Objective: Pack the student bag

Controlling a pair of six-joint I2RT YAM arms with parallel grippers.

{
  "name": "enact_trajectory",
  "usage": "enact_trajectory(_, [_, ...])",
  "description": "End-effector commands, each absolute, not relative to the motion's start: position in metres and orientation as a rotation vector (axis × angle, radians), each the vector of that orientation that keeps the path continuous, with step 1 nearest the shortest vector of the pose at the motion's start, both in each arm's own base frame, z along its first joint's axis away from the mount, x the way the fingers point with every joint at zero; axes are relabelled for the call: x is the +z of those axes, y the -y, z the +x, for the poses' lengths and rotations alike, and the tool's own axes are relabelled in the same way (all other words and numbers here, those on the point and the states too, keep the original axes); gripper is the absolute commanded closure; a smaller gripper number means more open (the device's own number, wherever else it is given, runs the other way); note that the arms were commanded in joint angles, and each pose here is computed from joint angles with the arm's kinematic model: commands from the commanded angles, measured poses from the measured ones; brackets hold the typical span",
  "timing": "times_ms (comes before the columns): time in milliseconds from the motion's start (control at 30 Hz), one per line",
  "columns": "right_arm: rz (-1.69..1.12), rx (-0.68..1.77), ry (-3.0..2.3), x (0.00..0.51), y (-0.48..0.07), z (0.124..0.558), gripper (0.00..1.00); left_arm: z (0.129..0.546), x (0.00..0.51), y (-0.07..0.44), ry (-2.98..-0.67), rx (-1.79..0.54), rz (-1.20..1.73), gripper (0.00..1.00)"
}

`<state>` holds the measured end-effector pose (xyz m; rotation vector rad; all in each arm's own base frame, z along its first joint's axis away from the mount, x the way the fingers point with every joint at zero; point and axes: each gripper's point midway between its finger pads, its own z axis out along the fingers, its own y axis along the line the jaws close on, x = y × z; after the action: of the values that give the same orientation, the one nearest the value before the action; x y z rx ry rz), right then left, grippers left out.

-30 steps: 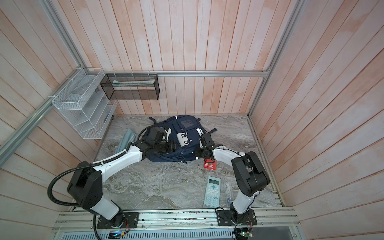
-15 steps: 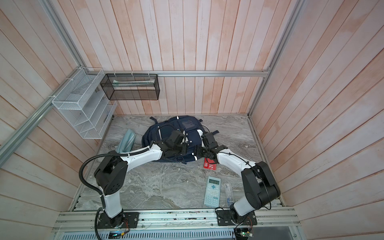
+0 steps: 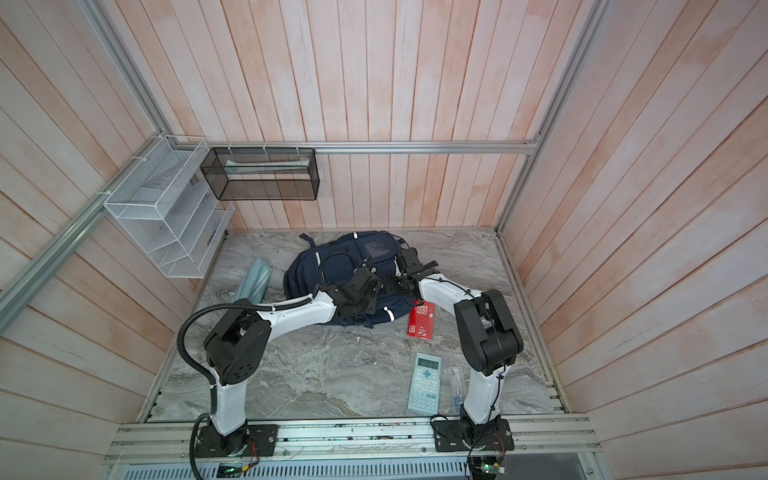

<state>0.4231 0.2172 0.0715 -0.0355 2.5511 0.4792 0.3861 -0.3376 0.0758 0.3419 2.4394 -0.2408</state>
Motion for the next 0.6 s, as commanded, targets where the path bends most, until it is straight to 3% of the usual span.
enact_trajectory(0, [0.007,0.573,-2.624,0.056,-0.218,0.405,0.38,0.371,0.05,0.328,-2.51,-0.191,0.346,0.64])
enact_trajectory(100, [0.017,0.613,-2.603,0.06,-0.218,0.404,0.38,0.367,0.043,0.323,-2.51,-0.153,0.35,0.64])
enact_trajectory(233, [-0.005,0.619,-2.612,0.061,-0.22,0.403,0.37,0.369,0.046,0.321,-2.488,-0.139,0.356,0.55])
enact_trajectory(300, [-0.032,0.628,-2.605,0.065,-0.222,0.401,0.35,0.372,0.038,0.323,-2.501,-0.148,0.362,0.63])
enact_trajectory(367, [-0.083,0.639,-2.572,0.076,-0.224,0.396,0.32,0.375,0.032,0.324,-2.511,-0.126,0.371,0.83])
enact_trajectory(433, [-0.115,0.619,-2.535,0.086,-0.22,0.394,0.31,0.377,0.036,0.323,-2.507,-0.12,0.365,0.93])
enact_trajectory(467, [-0.129,0.595,-2.519,0.09,-0.216,0.393,0.24,0.376,0.041,0.324,-2.501,-0.131,0.363,0.99])
enact_trajectory(567, [-0.156,0.521,-2.464,0.102,-0.205,0.39,0.25,0.373,0.063,0.321,-2.469,-0.173,0.343,1.0])
